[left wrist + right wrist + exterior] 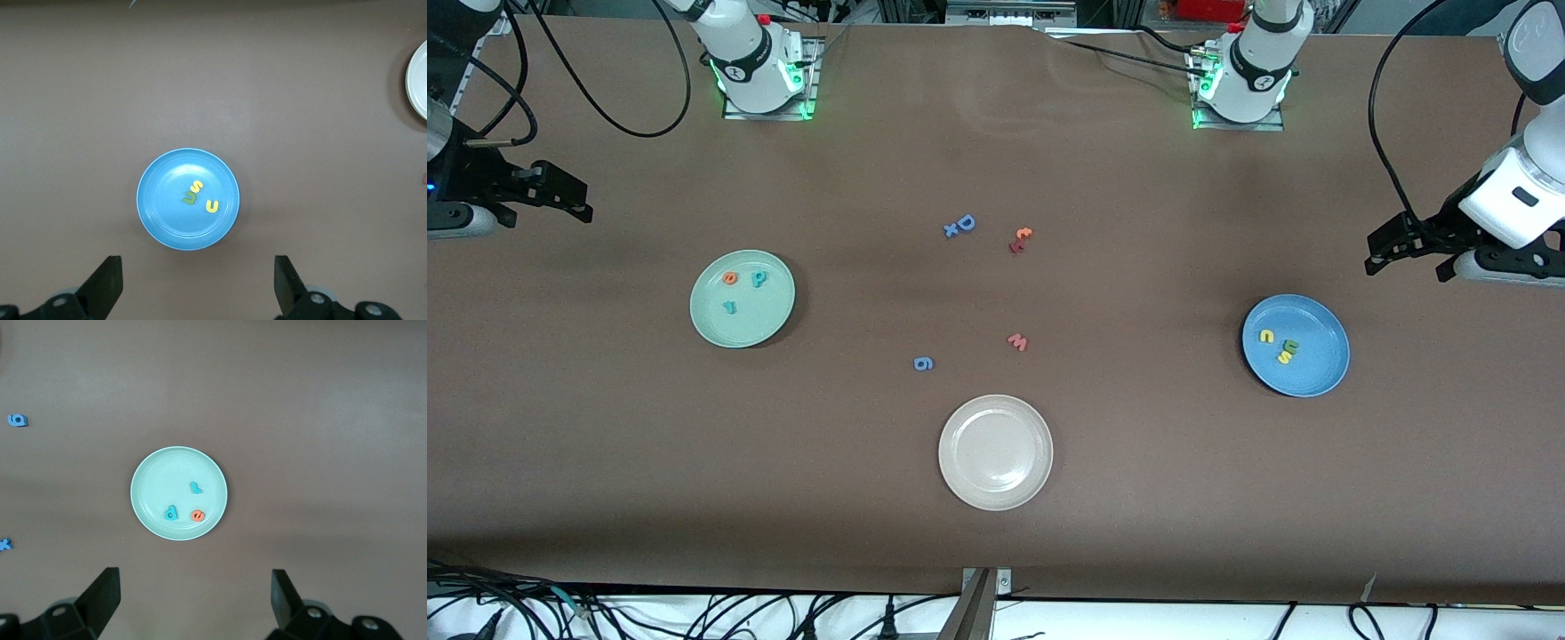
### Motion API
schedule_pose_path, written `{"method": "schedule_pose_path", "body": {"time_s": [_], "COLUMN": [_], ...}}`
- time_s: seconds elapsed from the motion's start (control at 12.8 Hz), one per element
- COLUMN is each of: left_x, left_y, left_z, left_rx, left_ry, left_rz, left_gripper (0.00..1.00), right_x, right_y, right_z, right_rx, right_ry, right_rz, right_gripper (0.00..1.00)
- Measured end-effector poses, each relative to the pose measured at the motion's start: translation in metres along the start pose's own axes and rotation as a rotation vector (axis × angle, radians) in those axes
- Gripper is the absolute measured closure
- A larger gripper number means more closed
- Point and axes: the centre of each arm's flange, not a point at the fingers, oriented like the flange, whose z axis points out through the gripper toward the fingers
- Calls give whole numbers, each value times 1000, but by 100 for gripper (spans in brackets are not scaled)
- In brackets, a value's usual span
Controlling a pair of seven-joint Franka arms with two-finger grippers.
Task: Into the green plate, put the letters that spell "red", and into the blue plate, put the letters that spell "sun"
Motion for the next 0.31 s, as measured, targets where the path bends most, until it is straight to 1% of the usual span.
{"method": "schedule_pose_path", "body": {"time_s": [0.31], "left_x": [2], "left_y": [3], "left_z": [-4], "left_rx": [0], "left_ry": [9], "left_rz": [4], "left_gripper": [0], "right_x": [0], "right_y": [0], "right_z": [0], "right_rx": [0], "right_ry": [0], "right_rz": [0], "right_gripper": [0]}}
